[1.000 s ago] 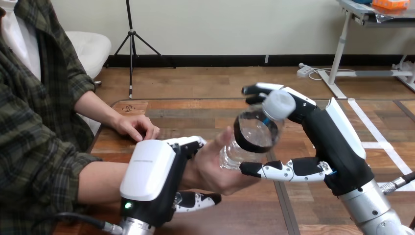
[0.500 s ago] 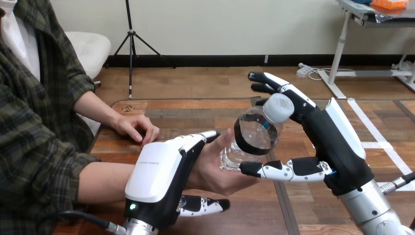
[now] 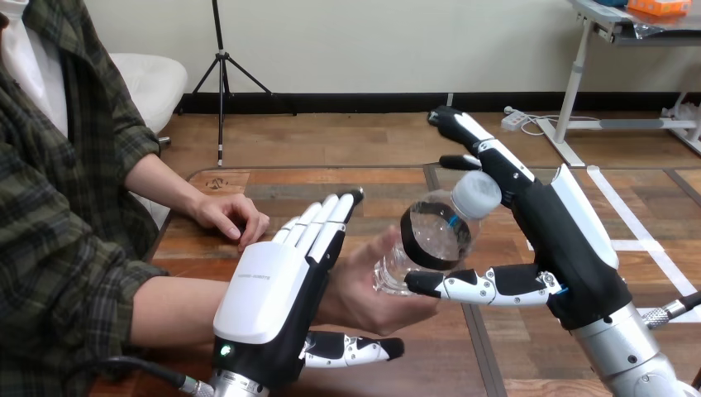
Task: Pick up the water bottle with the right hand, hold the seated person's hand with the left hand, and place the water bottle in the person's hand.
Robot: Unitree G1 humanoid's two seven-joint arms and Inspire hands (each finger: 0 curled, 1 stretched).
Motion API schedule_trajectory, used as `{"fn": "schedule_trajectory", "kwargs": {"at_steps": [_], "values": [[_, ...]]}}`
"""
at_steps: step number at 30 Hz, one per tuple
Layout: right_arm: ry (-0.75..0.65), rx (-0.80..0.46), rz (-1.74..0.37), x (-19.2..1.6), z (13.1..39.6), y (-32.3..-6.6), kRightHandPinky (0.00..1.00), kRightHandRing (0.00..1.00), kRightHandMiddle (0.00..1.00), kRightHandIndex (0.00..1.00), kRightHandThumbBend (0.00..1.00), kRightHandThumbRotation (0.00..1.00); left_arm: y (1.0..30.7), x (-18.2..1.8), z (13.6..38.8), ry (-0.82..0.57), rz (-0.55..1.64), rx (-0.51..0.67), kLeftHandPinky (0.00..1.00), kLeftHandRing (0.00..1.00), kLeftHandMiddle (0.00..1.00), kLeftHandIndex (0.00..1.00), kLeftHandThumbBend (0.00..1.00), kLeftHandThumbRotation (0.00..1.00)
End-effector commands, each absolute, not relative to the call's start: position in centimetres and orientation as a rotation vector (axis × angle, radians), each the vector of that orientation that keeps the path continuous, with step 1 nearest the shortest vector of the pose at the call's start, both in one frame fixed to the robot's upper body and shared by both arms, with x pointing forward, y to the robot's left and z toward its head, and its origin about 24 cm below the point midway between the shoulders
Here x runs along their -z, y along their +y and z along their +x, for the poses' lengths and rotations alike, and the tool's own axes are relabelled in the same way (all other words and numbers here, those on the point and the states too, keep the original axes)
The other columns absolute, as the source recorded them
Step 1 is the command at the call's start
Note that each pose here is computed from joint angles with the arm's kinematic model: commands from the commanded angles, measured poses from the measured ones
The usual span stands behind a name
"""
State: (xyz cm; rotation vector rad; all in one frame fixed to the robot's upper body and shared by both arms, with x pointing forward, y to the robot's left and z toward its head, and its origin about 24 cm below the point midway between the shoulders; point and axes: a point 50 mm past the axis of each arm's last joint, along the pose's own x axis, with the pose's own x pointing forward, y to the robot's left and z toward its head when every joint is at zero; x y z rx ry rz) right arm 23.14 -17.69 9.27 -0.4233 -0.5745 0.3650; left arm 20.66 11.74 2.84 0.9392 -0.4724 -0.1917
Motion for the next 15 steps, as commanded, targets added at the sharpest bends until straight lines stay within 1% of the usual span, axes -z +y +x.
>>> {"fn": "schedule_trajectory", "kwargs": {"at_steps": [1, 15], "values": [[-0.671, -0.340, -0.420, -11.01, 23.51, -17.37, 0.89, 0.98, 1.00, 0.95, 0.82, 0.13, 11.37, -4.57, 21.32, -0.567, 0.894, 0.183, 1.00, 1.00, 1.00, 1.00, 1.00, 0.39], [-0.669, -0.333, -0.428, -11.05, 23.51, -17.42, 0.92, 1.00, 1.00, 0.95, 0.82, 0.14, 11.38, -4.69, 21.21, -0.603, 0.860, 0.177, 1.00, 1.00, 1.00, 1.00, 1.00, 0.37]]}}
